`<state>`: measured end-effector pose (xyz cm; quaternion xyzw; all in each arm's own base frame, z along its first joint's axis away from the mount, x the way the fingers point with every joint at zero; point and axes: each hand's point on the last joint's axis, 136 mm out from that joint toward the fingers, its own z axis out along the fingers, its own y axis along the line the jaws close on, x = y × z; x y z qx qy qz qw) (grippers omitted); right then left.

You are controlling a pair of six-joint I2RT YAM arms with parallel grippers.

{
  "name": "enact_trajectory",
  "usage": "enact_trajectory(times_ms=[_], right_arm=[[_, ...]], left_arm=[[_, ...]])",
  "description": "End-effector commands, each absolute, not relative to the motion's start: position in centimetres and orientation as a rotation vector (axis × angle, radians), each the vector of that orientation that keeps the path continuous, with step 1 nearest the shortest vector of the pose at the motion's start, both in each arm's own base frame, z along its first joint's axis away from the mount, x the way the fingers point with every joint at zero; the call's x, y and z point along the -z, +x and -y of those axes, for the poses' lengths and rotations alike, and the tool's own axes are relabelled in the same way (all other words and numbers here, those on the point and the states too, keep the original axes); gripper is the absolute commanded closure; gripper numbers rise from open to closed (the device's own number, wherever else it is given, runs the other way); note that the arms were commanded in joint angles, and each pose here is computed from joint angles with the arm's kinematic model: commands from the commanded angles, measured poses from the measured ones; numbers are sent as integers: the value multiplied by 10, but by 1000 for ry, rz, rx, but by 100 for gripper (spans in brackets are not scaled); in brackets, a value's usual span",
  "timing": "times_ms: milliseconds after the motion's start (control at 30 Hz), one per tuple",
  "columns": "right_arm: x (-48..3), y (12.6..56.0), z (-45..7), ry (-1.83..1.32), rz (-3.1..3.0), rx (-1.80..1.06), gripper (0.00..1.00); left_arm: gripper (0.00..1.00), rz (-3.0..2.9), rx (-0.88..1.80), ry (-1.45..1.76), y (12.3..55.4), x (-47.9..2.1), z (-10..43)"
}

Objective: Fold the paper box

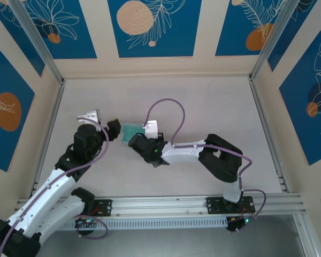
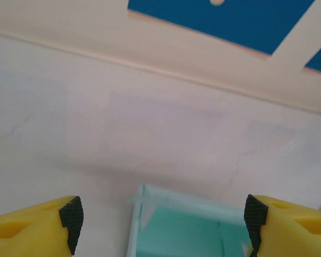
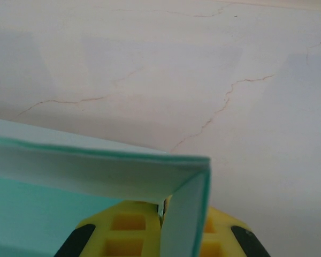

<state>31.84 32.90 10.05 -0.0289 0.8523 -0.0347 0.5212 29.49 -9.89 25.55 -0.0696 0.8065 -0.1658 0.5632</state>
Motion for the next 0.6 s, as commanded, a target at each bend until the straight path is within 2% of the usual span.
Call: enact_trajectory(times_ms=[0, 267, 567], right_arm=[[-38, 290, -322, -244, -2223, 168, 100], [-32, 287, -322, -254, -2223, 188, 100], [-20, 283, -325, -267, -2221, 196, 100]], left_arm=[[18, -1902, 391, -108, 309, -278, 103], [14, -2144, 408, 44, 367, -240, 139], [16, -2346, 340, 218, 388, -183, 157]])
